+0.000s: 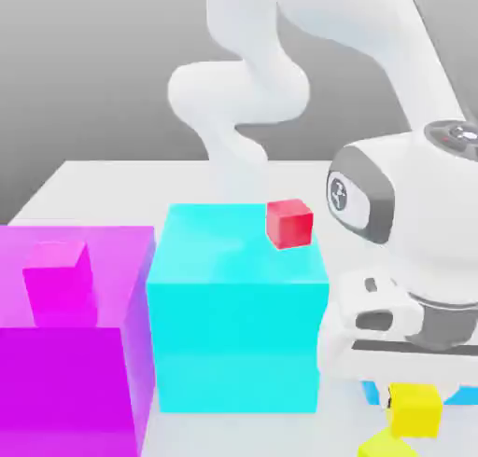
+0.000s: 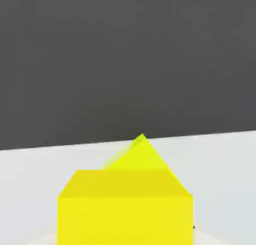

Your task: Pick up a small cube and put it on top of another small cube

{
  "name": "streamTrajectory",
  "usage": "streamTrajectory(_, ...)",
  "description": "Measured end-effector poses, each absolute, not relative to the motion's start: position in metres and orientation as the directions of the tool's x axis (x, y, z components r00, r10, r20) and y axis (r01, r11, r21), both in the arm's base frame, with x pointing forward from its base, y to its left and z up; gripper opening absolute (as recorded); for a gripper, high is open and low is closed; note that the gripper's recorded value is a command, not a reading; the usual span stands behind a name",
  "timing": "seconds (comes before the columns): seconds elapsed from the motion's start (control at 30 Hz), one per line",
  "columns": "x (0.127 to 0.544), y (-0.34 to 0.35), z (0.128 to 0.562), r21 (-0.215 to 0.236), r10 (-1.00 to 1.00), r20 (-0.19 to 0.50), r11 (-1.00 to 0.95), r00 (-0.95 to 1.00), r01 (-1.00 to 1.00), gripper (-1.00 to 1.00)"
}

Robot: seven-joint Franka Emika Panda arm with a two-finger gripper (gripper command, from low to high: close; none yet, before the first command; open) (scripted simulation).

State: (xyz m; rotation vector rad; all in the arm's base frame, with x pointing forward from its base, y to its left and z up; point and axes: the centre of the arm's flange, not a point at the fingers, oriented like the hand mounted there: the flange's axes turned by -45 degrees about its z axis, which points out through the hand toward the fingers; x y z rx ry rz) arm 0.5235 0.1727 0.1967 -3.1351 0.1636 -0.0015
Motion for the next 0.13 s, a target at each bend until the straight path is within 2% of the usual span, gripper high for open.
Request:
streamTrajectory(0.03, 0.5229, 0.1723, 0.1852, -0.002, -0.105, 0.001, -0.994, 0.994, -0.105, 1.0)
streamTrajectory(0.13, 0.5229, 0.1723, 0.1852, -0.002, -0.105, 0.001, -0.994, 0.994, -0.105, 1.0)
